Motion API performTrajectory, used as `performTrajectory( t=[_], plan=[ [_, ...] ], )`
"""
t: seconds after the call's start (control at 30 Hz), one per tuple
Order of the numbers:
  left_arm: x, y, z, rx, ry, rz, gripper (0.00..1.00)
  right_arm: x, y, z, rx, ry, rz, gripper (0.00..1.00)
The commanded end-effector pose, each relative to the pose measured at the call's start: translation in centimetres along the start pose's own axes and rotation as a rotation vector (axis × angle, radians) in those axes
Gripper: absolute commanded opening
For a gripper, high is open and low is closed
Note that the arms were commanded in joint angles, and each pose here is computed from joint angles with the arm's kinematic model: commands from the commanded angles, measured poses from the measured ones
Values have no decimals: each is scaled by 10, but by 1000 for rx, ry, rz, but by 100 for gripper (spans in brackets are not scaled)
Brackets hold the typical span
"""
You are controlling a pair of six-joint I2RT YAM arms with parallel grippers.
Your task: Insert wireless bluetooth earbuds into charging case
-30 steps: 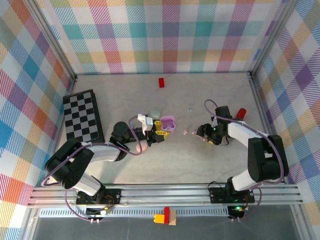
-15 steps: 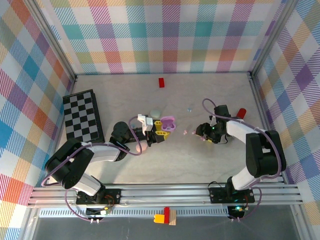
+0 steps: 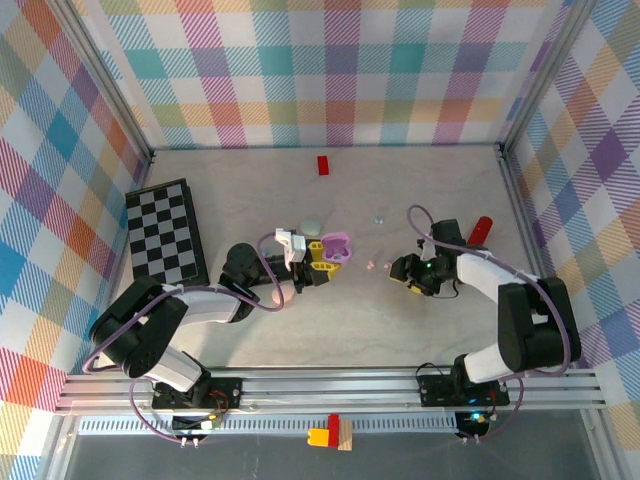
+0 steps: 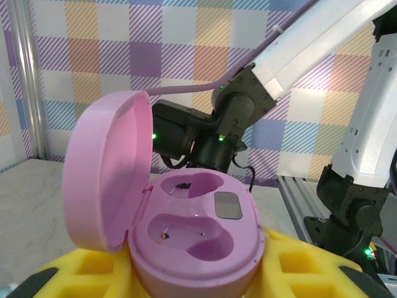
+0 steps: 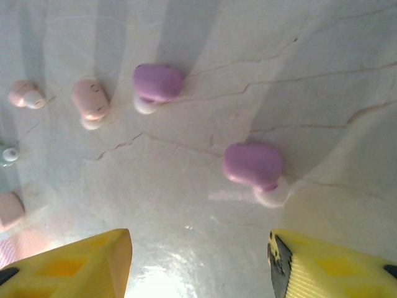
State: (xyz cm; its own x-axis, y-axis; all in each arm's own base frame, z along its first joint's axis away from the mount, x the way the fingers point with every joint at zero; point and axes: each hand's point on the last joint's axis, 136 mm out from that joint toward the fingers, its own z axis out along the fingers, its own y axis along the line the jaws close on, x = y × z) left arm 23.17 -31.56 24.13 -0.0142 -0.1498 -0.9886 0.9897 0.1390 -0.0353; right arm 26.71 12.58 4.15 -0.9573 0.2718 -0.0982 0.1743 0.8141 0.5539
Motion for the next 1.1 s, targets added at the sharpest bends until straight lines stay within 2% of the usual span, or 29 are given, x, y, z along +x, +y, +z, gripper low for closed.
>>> performTrajectory(
  t=[0.0, 0.13, 0.3, 0.67, 0.87, 1.07],
  plan=[
    [-13, -3, -1, 28, -31, 52, 35, -8, 9, -9, -28, -71, -24, 59],
    [-13, -5, -2, 32, -31, 53, 35, -27, 1, -14, 30, -130, -34, 60],
    [-13, -5, -4, 23, -32, 53, 35, -40, 6, -1, 10, -87, -30, 61],
    [-16, -7, -5, 28, -37, 58, 35, -12, 7, 12, -82, -6, 10, 61],
    [-17, -6, -2, 38, -37, 54, 35, -6, -1, 4, -31, -24, -2, 61],
    [-17, -6, -2, 40, -38, 50, 35, -14, -6, 7, 5, -38, -39, 69]
  ],
)
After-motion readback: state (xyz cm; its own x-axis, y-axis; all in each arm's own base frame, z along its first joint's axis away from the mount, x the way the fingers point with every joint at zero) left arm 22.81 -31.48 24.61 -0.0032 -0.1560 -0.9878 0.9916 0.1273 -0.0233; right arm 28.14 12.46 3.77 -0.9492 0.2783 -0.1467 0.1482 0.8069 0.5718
